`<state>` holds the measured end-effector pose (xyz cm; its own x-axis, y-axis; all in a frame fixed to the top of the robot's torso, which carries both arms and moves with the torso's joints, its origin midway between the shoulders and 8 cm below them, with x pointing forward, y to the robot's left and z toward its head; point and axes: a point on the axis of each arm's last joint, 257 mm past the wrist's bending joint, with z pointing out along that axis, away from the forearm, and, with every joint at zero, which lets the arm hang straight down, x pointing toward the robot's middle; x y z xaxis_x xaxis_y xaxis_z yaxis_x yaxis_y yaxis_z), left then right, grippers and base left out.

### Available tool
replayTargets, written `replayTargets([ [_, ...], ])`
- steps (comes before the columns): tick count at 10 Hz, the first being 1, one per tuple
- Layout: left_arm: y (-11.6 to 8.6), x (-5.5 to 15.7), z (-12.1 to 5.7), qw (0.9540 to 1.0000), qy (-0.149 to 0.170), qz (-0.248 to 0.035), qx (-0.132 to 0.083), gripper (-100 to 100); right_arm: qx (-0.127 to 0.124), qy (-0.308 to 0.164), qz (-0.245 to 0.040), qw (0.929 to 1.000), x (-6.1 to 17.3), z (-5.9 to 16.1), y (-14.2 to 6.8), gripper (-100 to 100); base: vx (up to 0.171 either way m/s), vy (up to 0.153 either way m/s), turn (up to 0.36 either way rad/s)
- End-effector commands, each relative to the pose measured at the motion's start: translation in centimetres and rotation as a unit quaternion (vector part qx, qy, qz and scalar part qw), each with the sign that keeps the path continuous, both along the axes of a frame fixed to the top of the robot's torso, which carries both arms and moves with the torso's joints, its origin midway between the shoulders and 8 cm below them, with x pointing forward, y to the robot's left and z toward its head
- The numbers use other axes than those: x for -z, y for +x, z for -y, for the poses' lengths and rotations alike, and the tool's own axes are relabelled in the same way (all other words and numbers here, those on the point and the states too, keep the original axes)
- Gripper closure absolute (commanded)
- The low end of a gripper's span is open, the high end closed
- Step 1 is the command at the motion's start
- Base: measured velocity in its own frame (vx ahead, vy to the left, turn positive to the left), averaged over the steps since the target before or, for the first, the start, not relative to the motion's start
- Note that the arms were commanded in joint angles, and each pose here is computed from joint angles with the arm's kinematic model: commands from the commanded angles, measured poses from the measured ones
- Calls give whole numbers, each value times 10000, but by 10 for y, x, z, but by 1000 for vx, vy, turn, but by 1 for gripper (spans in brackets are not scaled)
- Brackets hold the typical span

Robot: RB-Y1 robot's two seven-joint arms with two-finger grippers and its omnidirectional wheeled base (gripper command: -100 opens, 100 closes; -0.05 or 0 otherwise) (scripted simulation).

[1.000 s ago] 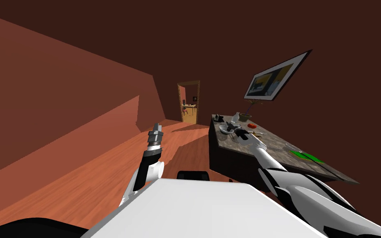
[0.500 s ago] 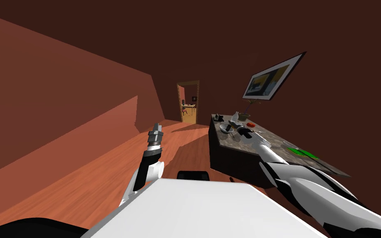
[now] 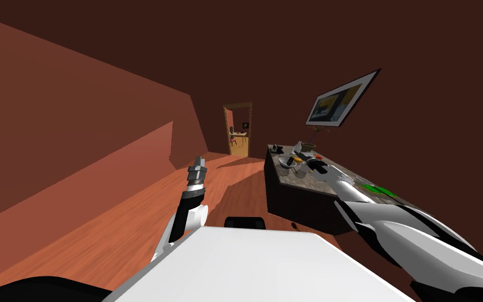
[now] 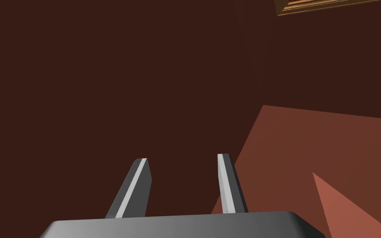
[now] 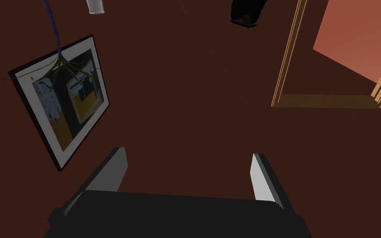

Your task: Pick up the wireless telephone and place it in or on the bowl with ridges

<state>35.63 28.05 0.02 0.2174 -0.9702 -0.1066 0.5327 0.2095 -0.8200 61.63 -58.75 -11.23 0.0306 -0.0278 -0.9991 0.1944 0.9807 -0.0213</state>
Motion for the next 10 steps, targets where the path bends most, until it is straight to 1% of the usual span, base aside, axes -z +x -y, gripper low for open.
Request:
replayTargets([
  [1, 0, 0, 0, 10000, 0, 0, 0, 0, 87, 33, -85, 9999, 9, 10, -6, -100, -6, 48, -7],
  [2, 0, 0, 0, 10000, 0, 0, 0, 0, -13, -7, 192, 9998, -30, 17, -1, -100, -16, 88, -79],
  [3, 0, 0, 0, 10000, 0, 0, 0, 0, 178, 49, 13, 9998, -12, 35, -11, -100, -20, 92, -59],
  [4, 0, 0, 0, 10000, 0, 0, 0, 0, 98, 25, 65, 9999, -15, 29, -8, -100, -9, 35, -15],
  [5, 0, 0, 0, 10000, 0, 0, 0, 0, 106, 30, 59, 9999, -14, 30, -9, 0, -2, 7, 0],
  [10, 0, 0, 0, 10000, 1, 0, 0, 0, 105, 30, 60, 9999, -14, 29, -8, 0, 0, 0, 0],
])
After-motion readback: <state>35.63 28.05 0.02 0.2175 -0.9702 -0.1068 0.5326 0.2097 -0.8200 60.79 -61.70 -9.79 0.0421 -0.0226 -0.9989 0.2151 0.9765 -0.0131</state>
